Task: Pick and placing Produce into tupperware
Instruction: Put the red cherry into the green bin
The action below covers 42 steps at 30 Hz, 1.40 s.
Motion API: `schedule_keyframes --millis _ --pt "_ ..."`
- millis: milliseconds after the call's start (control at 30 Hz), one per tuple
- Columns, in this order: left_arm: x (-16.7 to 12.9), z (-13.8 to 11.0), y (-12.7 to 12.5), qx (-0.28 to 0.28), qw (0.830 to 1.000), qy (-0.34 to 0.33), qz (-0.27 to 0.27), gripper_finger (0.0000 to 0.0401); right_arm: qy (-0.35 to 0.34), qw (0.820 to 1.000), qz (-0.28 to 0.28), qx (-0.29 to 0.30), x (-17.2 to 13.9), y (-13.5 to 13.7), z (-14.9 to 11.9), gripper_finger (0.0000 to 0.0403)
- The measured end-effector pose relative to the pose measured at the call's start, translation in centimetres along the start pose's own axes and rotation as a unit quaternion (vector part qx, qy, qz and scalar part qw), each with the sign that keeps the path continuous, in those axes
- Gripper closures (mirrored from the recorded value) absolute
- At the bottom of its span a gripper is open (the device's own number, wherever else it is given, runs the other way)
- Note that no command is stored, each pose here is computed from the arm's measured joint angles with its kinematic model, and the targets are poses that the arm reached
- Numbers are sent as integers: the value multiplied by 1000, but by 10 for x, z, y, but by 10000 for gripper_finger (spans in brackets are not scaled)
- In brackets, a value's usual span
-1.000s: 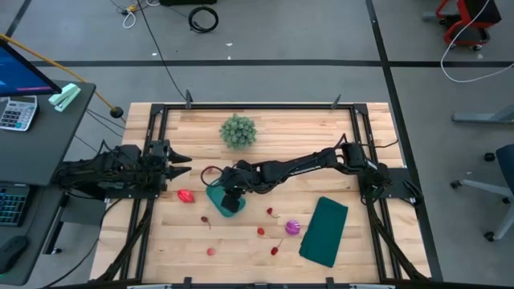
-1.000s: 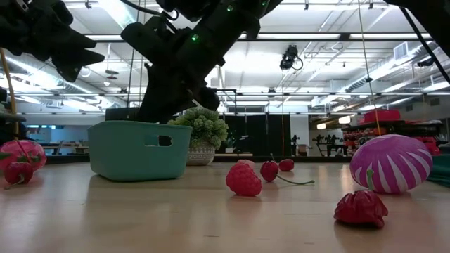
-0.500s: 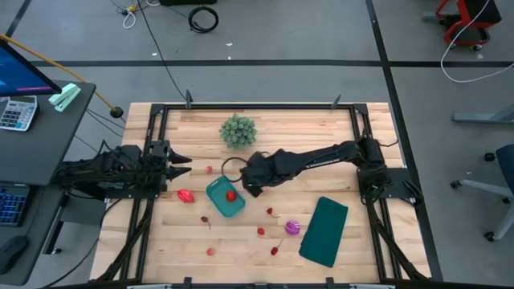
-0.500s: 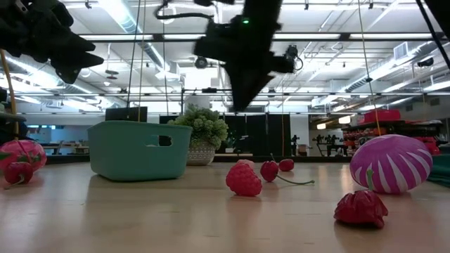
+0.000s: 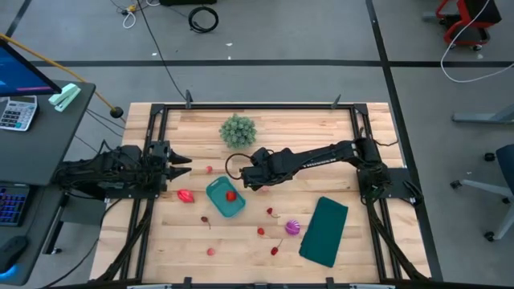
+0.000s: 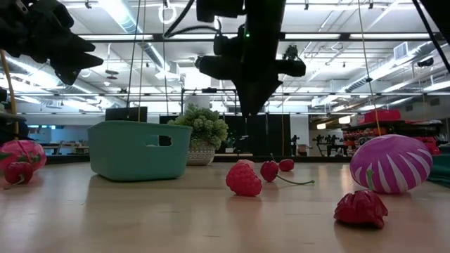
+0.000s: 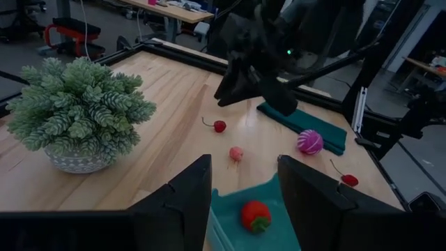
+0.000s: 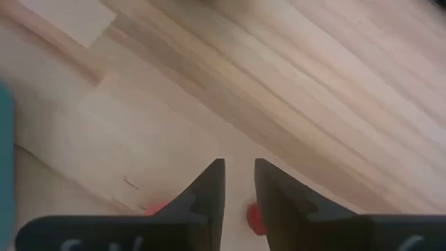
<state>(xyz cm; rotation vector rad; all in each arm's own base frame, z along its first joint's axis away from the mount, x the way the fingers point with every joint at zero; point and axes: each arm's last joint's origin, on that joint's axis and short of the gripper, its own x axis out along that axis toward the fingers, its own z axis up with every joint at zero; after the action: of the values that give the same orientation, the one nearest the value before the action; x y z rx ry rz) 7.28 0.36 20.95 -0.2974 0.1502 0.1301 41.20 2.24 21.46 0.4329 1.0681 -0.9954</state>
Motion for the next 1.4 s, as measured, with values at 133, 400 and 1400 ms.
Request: schedule_keyframes --millis 133,400,1400 --pt "0 0 0 0 1000 0 0 227 14 1000 -2 -1 4 1 -2 310" --pt "0 -1 0 0 1000 3 1 227 28 1000 4 -9 0 4 -11 296" --pt "0 -2 1 -12 1000 10 3 229 41 998 -40 28 76 -21 -33 223"
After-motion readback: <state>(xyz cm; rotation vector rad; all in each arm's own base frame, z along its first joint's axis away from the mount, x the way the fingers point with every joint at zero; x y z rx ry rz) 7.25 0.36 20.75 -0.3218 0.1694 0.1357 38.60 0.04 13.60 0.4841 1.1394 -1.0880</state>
